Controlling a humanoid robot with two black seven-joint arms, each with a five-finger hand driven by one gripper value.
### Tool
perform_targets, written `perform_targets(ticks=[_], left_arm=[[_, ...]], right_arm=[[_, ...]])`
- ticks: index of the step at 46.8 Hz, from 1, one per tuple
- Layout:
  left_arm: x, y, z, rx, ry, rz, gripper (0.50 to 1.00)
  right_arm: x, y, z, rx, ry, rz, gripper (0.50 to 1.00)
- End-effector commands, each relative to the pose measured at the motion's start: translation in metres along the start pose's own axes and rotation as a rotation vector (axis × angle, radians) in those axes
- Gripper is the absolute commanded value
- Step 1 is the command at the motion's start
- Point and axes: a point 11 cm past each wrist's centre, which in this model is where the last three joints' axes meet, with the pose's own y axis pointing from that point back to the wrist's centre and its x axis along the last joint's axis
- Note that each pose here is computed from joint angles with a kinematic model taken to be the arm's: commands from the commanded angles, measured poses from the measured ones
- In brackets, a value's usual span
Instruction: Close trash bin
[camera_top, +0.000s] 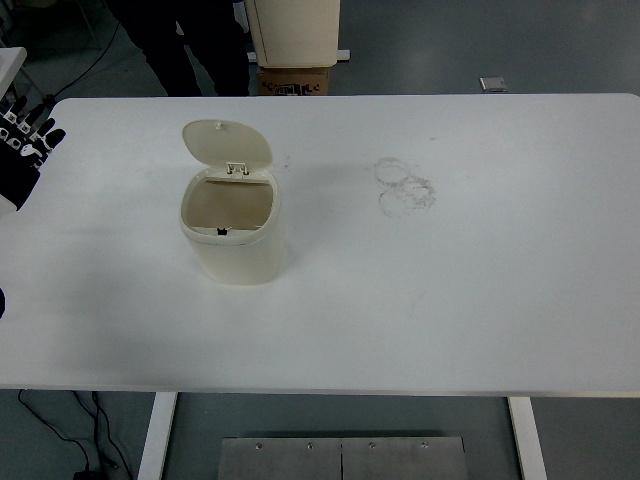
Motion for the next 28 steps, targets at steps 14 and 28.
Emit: perform_targets(ticks=[14,28], left_arm=[[-0.0007,-0.0004,-0.0001,0.001,-0.001,-0.001,1.0],[-0.0034,-0.0025,0.0017,-0.003,0.003,-0.011,1.0]], right_arm=[[0.0,0.0,0.0,0.0,0.0,0.0,0.991],[0.0,0.0,0.0,0.0,0.0,0.0,0.991]])
